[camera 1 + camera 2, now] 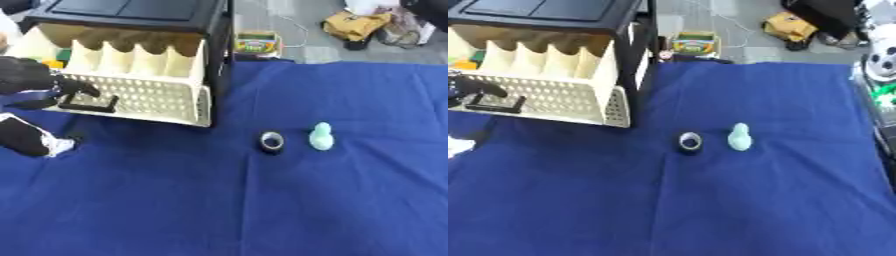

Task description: Pick up objects from table and place into drawer.

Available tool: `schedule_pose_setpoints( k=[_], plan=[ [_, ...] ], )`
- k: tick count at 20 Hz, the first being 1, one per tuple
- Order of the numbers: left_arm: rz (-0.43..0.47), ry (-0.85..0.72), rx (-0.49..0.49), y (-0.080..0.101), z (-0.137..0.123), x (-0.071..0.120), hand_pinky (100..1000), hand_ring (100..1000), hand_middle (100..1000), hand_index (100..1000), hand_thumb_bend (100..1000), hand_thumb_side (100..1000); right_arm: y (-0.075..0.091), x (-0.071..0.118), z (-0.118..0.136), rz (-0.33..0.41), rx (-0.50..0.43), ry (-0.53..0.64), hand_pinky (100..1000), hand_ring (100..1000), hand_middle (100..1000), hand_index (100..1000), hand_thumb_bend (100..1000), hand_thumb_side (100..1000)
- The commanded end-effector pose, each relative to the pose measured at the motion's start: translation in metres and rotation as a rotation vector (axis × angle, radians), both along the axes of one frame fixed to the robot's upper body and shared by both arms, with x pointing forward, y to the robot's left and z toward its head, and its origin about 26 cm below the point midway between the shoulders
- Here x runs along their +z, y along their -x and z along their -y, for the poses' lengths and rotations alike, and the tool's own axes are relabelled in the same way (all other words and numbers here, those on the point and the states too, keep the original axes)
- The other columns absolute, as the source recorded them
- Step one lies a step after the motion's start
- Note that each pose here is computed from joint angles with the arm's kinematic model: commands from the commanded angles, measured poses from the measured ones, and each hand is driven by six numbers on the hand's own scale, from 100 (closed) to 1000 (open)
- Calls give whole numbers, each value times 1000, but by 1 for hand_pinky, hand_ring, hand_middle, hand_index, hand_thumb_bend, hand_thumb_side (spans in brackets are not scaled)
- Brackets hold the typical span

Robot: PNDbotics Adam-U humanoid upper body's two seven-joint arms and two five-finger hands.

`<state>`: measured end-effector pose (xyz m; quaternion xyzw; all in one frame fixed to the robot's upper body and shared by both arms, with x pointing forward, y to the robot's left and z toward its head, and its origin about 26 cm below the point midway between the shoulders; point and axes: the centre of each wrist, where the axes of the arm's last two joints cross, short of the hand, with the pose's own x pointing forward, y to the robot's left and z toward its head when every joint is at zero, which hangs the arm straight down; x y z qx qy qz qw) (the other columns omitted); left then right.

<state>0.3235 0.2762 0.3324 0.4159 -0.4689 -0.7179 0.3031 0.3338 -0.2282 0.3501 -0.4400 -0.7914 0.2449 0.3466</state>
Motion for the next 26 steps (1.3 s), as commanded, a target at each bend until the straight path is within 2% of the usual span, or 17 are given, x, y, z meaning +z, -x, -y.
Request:
schedule_pose_setpoints(
  k=[1,6,8,10,12,13,15,16,19,20,26],
  plan=[
    [81,20,-24,17,-2,22,100,100,100,985,143,558,4,9,4,35,-22,3,577,520,522,723,508,910],
    [132,86,-79,35,4,33,100,100,100,948,113,545,1,8,5,30,-45,15,593,533,539,740,531,936],
    [146,106,-101,38,5,37,100,100,100,919,100,541,-4,7,5,20,-60,39,614,553,567,766,568,945],
    [162,126,-127,39,5,40,100,100,100,881,100,536,-10,5,5,5,-72,80,639,581,599,797,622,907],
    [182,154,-154,40,5,43,100,100,100,873,100,537,-18,2,5,-25,-82,132,672,607,623,817,678,793],
    [190,169,-165,40,5,44,100,100,100,870,100,530,-23,0,6,-42,-86,157,696,631,637,830,740,644],
    [212,215,-187,41,6,48,100,100,100,868,100,539,-33,-9,4,-94,-84,217,715,656,653,843,802,534],
    [223,242,-196,42,6,50,100,100,100,868,100,542,-38,-13,4,-121,-79,242,719,660,657,847,809,508],
    [249,318,-217,43,6,55,100,100,100,864,100,554,-53,-22,5,-203,-59,300,746,704,674,870,868,287],
    [253,340,-218,43,6,54,100,100,100,863,100,559,-57,-25,5,-234,-50,313,749,711,675,876,875,267],
    [280,443,-210,41,4,49,100,100,100,854,100,578,-83,-34,12,-399,-37,365,755,748,683,937,886,276]
  ],
)
